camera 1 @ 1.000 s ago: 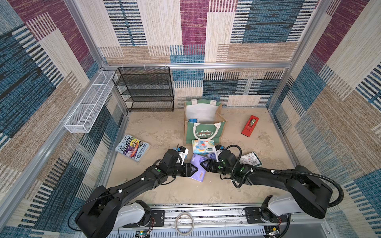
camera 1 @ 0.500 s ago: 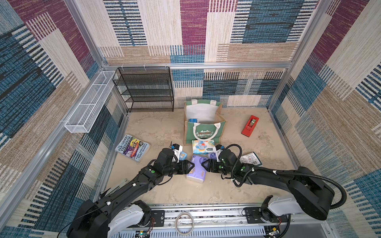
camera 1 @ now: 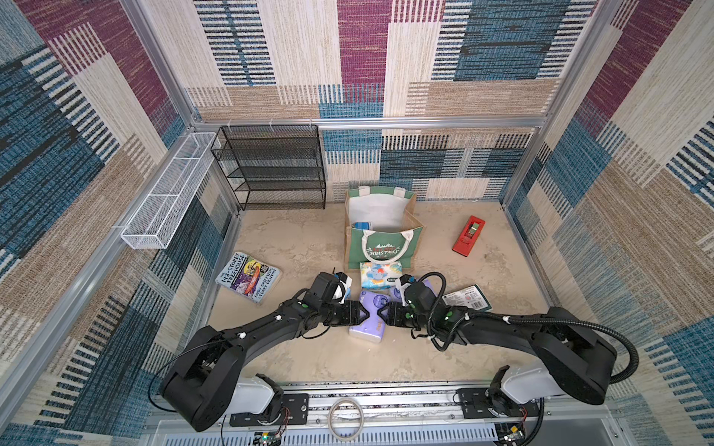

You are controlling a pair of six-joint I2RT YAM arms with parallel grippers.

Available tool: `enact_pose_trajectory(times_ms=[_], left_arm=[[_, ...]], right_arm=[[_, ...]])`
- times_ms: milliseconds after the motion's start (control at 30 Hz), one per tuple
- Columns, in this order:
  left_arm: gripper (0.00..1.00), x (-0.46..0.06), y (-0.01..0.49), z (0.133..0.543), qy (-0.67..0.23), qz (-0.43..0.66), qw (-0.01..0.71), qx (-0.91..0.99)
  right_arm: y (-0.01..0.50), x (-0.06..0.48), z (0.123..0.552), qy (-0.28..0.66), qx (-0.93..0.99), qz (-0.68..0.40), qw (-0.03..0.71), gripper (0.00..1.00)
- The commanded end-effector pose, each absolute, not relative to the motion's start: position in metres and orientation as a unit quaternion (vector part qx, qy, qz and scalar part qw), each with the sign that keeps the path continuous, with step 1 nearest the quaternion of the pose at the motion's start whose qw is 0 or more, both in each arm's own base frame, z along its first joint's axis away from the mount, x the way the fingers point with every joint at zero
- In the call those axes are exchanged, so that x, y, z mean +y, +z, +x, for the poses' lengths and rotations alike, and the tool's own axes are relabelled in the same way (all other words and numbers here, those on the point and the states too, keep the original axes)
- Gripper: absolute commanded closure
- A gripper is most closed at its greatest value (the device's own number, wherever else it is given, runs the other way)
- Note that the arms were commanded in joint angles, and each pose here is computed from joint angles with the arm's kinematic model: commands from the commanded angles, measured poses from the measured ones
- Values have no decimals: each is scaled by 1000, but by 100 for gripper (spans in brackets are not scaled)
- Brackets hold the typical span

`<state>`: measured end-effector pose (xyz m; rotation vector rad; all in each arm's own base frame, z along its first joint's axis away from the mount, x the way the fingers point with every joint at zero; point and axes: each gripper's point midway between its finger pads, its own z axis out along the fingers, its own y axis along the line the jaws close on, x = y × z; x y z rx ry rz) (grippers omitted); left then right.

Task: Put tissues into the canvas bag
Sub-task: Pick up the pack of facial tissues from the center of the board.

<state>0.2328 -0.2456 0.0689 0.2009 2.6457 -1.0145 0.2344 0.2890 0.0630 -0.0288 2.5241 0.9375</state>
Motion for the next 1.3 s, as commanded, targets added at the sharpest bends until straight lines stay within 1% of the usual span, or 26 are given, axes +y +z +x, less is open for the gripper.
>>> enact_pose_trajectory(times_ms=[0, 133, 467, 600, 833, 1033, 1267], left_arm=[[31, -251, 67, 232, -367, 75, 145, 916], [28, -254, 64, 231, -380, 65, 140, 912], [27, -254, 63, 228, -391, 53, 137, 909], [27, -258, 58, 228, -400, 48, 126, 907], [27, -272, 58, 228, -440, 42, 107, 891], [28, -281, 62, 228, -482, 29, 102, 870], [33, -284, 72, 227, -522, 14, 114, 845]], right_arm=[[57, 283, 234, 323, 920, -1, 220, 48], [48, 277, 230, 312, 926, 1, 214, 49], [38, 264, 220, 305, 929, 11, 208, 50], [37, 261, 218, 305, 929, 12, 209, 50], [38, 265, 221, 311, 927, 10, 210, 49], [35, 263, 219, 310, 928, 11, 208, 50], [36, 263, 217, 315, 925, 15, 210, 49]])
